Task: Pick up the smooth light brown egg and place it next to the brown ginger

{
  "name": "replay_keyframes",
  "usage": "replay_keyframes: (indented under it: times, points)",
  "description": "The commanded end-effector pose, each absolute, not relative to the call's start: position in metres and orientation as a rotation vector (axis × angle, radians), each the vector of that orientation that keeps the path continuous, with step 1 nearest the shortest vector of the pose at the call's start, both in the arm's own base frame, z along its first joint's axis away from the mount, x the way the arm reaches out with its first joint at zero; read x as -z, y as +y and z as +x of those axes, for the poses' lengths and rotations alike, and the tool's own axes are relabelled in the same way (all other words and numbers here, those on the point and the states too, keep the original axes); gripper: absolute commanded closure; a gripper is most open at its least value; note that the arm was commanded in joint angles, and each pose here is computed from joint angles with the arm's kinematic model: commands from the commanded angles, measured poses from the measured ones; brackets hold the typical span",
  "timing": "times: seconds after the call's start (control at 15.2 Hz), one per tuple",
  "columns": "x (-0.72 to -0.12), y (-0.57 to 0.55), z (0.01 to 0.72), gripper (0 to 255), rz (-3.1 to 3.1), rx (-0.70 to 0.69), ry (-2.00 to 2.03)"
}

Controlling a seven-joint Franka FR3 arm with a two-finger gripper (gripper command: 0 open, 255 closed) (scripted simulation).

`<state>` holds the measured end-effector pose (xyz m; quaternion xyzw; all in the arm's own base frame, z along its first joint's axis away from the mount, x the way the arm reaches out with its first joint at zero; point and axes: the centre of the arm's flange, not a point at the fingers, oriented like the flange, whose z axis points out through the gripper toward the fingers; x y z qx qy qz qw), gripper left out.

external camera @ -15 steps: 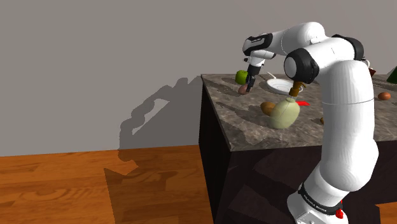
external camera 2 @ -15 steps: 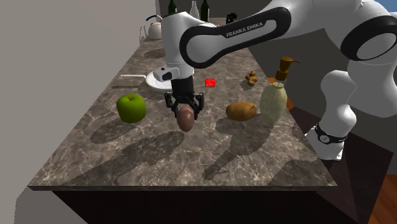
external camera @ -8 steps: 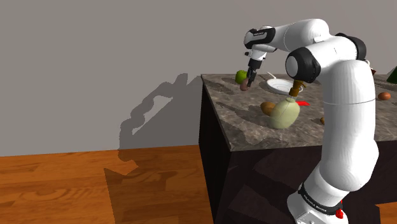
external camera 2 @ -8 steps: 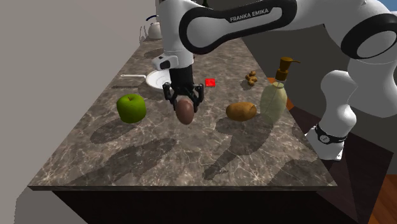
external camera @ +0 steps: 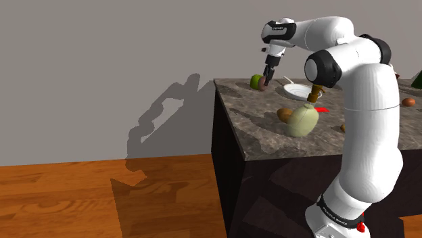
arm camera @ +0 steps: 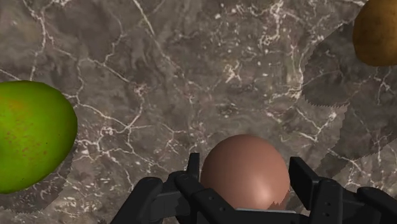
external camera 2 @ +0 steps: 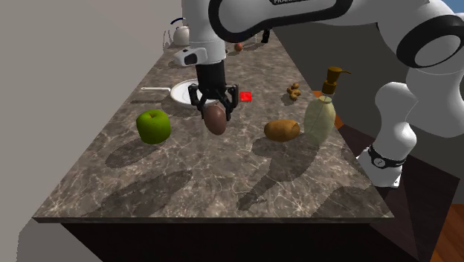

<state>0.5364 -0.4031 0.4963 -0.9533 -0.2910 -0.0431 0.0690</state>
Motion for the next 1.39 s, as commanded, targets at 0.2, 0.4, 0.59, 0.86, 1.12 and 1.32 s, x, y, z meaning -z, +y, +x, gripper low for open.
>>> replay_keyframes:
  times: [0.2,0.4,0.59,0.86,1.12,1.32]
  points:
    - [-0.524,-0.402,0.535,255,-2.870,0.130,-0.876]
    - [-0.536,-0.402,0.535,255,-2.870,0.130,-0.876]
    - [-0.536,-0.414,0.497,255,-2.870,0.130,-0.876]
    - [-0.536,-0.429,0.447,255,-2.870,0.130,-0.876]
    - [-0.536,-0.444,0.396,255,-2.870,0.130,-0.876]
    - [-0.537,-0.456,0.358,255,-2.870,0.130,-0.876]
